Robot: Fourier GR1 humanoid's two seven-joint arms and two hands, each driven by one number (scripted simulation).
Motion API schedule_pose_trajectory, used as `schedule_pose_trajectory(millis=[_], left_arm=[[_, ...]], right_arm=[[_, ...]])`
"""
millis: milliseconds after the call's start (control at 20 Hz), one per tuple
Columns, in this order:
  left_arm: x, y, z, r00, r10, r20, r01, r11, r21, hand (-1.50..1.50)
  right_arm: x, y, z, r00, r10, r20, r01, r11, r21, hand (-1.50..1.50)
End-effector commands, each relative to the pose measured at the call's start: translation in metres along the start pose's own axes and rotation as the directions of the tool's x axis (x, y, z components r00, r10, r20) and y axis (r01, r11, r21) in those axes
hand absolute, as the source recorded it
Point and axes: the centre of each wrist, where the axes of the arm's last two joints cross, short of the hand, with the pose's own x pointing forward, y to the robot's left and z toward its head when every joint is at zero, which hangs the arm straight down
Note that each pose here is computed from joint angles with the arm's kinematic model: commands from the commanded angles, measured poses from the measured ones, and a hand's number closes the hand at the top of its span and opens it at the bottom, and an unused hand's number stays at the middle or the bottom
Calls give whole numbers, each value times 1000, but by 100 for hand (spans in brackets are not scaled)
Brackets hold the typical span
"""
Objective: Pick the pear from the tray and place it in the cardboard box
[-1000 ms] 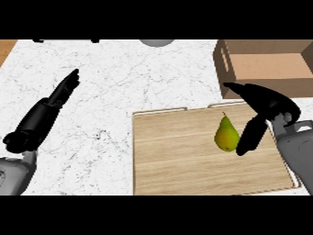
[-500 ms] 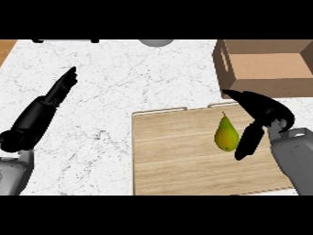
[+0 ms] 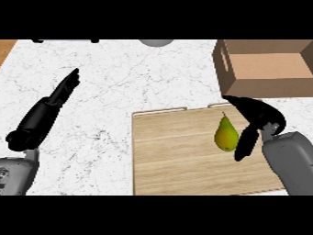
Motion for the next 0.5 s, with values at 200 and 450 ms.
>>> schedule_pose_trajectory(millis=[200,450], left_arm=[[29,11,-8,1000,2,8,-2,1000,-3,0],[13,4,3,1000,-10,-4,10,1000,-14,0]], right_arm=[[-2,4,-18,1000,-17,2,17,999,51,-150],[8,33,-25,987,43,153,-36,998,-48,150]])
